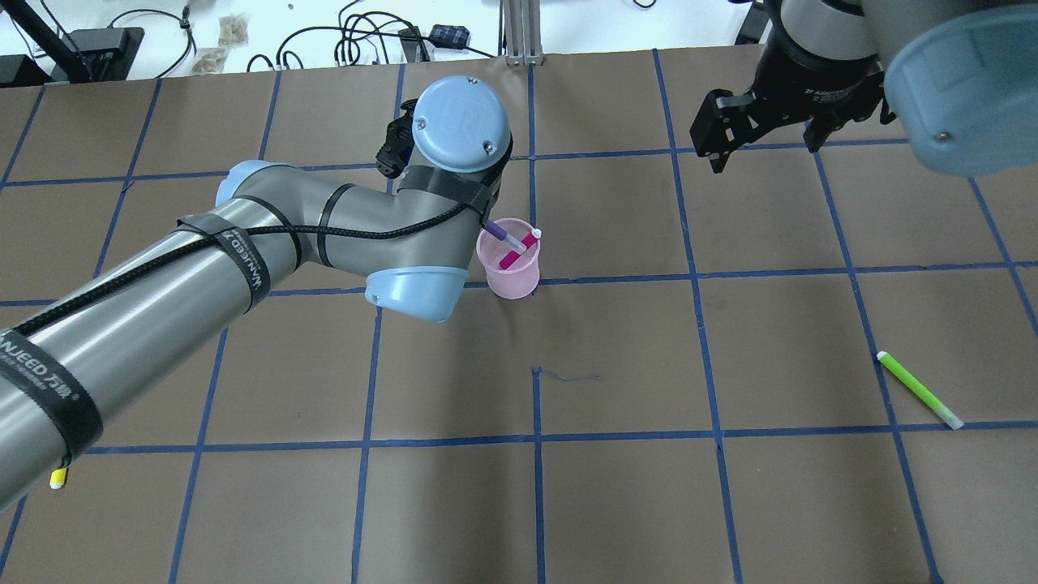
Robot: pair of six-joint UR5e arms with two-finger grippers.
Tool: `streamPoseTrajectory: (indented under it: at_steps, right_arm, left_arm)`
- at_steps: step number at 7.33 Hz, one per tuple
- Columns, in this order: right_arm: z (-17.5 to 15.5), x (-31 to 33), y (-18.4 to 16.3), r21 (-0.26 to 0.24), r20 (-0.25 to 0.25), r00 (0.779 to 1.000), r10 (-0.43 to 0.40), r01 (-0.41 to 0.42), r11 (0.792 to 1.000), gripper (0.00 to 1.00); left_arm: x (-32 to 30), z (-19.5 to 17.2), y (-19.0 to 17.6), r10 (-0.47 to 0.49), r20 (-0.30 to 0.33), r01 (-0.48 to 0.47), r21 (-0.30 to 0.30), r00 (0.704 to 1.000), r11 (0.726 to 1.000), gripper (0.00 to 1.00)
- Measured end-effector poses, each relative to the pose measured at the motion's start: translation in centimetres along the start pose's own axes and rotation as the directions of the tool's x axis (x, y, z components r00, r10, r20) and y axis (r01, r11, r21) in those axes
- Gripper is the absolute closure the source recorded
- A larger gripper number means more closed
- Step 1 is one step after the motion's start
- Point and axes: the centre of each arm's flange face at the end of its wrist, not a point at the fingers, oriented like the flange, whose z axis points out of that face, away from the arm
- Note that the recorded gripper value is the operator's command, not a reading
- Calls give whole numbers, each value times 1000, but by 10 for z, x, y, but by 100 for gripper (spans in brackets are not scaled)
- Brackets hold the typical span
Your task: Insert purple and pink pens into pink cup
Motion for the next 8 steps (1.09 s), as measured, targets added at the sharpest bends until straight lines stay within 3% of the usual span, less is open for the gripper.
streamPoseTrajectory:
  at_steps: [2, 6, 8]
  right_arm:
    - [2, -6, -1, -7, 58, 991, 117, -117, 993, 0]
    - [5, -4, -3, -10, 68, 986, 150, -150, 989, 0]
    - [5, -2, -2, -11, 38, 987, 154, -153, 988, 0]
  left_arm:
    - [-7, 1, 3, 19, 9, -19, 5, 1000, 1000, 100]
    - [-6, 8, 15, 57, 42, -60, 80, 998, 995, 100]
    - [-5, 9, 16, 56, 44, -60, 90, 997, 994, 17]
